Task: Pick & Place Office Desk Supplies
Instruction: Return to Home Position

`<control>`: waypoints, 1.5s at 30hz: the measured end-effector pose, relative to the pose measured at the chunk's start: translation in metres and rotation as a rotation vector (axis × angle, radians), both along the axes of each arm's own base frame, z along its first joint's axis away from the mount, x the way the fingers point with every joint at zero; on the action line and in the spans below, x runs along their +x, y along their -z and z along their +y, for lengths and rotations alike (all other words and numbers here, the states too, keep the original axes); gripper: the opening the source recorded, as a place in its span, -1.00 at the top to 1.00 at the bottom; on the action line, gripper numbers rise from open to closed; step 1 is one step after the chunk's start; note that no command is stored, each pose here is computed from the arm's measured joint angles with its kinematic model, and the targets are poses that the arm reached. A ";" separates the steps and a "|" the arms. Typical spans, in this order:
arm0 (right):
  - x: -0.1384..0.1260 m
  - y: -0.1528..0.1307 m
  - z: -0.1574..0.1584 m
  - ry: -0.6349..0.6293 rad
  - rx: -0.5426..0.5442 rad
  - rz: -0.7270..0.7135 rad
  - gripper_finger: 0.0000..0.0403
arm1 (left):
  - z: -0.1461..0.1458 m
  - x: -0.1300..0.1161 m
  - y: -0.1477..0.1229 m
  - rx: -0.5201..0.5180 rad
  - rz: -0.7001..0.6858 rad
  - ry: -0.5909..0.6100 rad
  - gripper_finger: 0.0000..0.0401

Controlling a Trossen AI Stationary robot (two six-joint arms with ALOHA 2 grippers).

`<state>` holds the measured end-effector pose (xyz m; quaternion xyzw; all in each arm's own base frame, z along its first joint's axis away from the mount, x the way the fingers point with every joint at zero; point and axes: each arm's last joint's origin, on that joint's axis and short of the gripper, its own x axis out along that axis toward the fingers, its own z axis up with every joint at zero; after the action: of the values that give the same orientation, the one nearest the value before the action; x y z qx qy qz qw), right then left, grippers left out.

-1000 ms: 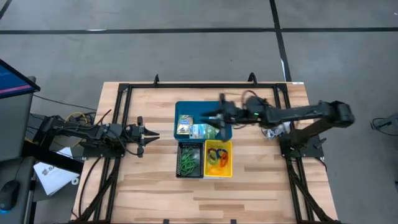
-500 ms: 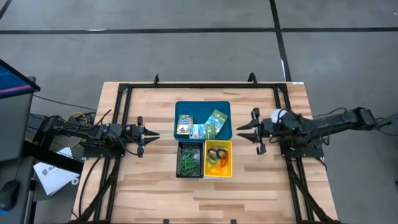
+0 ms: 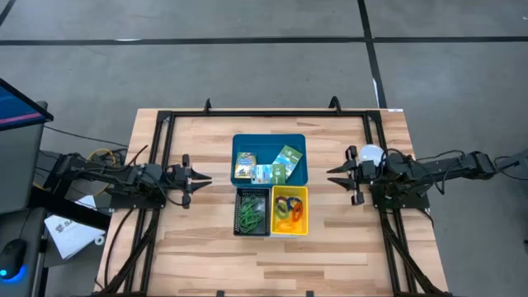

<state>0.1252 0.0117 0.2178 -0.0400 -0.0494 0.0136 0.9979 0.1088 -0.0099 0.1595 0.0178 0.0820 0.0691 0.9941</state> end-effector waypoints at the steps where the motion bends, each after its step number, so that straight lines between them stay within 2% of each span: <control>1: -0.002 0.002 0.000 0.000 0.000 0.003 0.55 | 0.000 0.000 0.000 0.000 0.000 0.000 0.72; 9: -0.017 0.004 0.000 -0.013 -0.051 0.007 0.55 | 0.000 0.000 0.000 0.000 0.000 0.000 0.72; 20: -0.041 0.006 -0.003 -0.011 -0.048 -0.010 0.55 | 0.000 0.000 0.000 0.000 0.000 0.000 0.72; 24: -0.040 0.012 -0.004 0.012 -0.056 0.052 0.55 | 0.000 0.000 0.000 0.000 0.000 0.000 0.72; 33: -0.038 0.026 0.000 -0.031 -0.064 0.133 0.55 | 0.000 0.000 0.000 0.000 0.002 0.000 0.72; 39: -0.030 0.048 0.003 -0.057 -0.011 0.080 0.55 | 0.000 0.000 0.000 0.000 0.002 0.000 0.72; 45: -0.029 0.049 0.005 -0.043 -0.061 0.070 0.55 | 0.000 0.000 0.000 0.000 0.001 0.001 0.72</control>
<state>0.0961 0.0164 0.1692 -0.0688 -0.0147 0.0378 0.9968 0.1089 -0.0099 0.1593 0.0179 0.0827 0.0688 0.9940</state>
